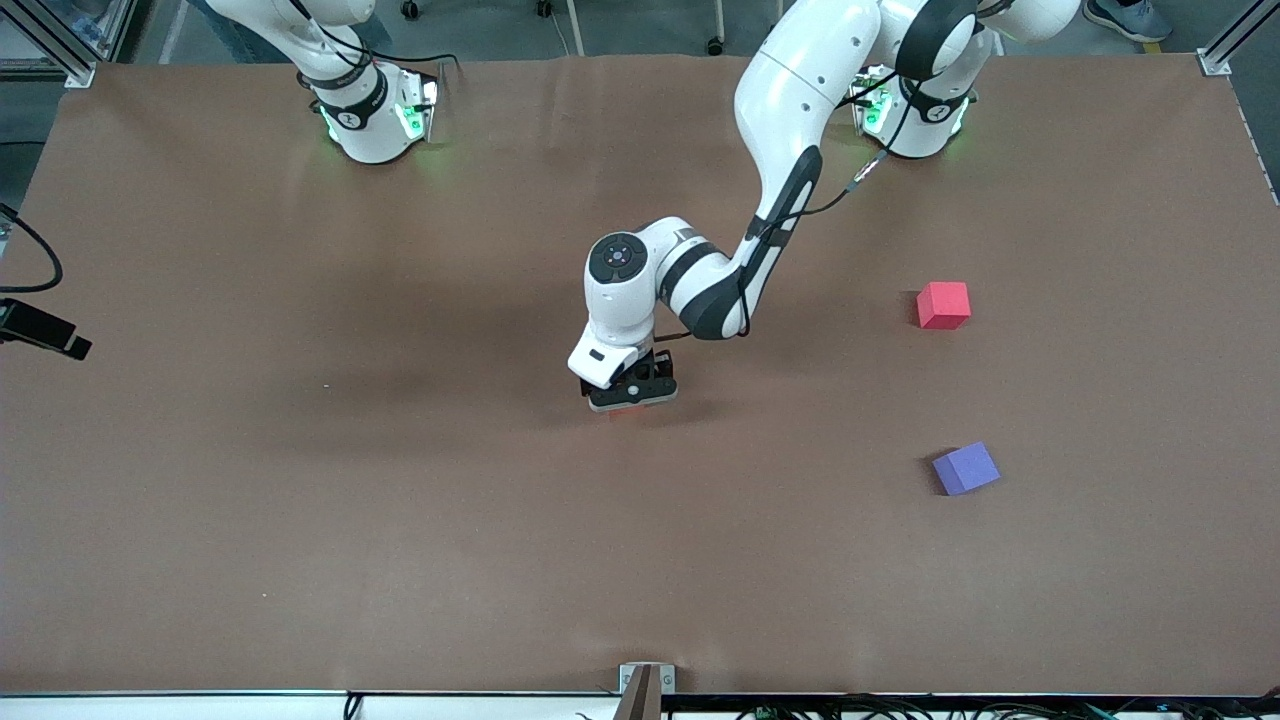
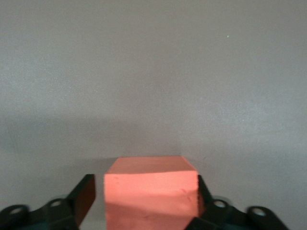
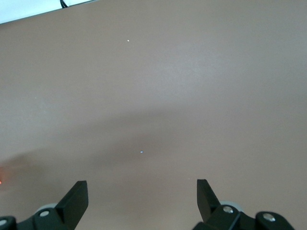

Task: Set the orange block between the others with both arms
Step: 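Carry the orange cube toward the gap between pink and purple cubes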

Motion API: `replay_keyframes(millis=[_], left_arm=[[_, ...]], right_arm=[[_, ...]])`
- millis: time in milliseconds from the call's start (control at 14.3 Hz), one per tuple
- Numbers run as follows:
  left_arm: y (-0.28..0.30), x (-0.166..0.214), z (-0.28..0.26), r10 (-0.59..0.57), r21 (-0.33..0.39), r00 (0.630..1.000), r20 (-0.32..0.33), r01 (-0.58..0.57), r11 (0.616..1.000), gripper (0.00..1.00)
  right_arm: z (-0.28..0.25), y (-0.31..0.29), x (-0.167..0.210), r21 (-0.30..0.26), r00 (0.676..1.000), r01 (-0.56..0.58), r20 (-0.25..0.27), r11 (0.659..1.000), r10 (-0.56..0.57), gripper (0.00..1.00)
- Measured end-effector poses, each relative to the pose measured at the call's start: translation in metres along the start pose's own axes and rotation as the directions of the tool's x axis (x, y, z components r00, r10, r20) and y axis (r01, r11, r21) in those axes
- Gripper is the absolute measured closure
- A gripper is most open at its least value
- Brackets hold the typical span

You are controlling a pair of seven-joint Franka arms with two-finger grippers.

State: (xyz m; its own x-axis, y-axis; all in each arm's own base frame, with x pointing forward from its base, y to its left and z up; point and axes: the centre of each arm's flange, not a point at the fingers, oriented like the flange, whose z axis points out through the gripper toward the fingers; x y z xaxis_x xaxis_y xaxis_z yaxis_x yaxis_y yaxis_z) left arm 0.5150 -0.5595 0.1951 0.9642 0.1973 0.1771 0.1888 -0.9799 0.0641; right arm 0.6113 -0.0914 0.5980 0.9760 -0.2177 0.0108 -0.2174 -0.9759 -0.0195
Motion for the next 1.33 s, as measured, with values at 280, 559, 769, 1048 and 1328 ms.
replay_keyframes(millis=[280,559,769,1048,1328], left_arm=[[0.003,0.013,-0.018,-0.028,-0.014,0.999,-0.020,0.028,1.000,0.38],[-0.038,0.092,-0.086,-0.130,0.015,0.990,-0.053,0.131,0.991,0.40],[-0.102,0.155,-0.132,-0.138,0.081,0.990,-0.023,0.140,0.987,0.40],[-0.171,0.175,-0.142,-0.092,0.138,0.995,0.040,0.086,0.987,0.40],[-0.255,0.183,-0.140,-0.023,0.177,0.992,0.126,0.001,0.984,0.40]], right_arm=[[0.001,0.001,-0.006,0.003,1.000,0.000,-0.011,1.000,0.001,0.00],[-0.020,-0.006,-0.027,0.012,0.999,0.017,-0.047,1.000,-0.016,0.00],[-0.032,-0.016,-0.036,0.015,0.997,0.037,-0.064,0.999,-0.036,0.00],[-0.036,-0.015,-0.038,0.013,0.995,0.075,-0.072,0.997,-0.074,0.00],[-0.036,-0.013,-0.037,-0.015,0.988,0.126,-0.092,0.992,-0.126,0.00]])
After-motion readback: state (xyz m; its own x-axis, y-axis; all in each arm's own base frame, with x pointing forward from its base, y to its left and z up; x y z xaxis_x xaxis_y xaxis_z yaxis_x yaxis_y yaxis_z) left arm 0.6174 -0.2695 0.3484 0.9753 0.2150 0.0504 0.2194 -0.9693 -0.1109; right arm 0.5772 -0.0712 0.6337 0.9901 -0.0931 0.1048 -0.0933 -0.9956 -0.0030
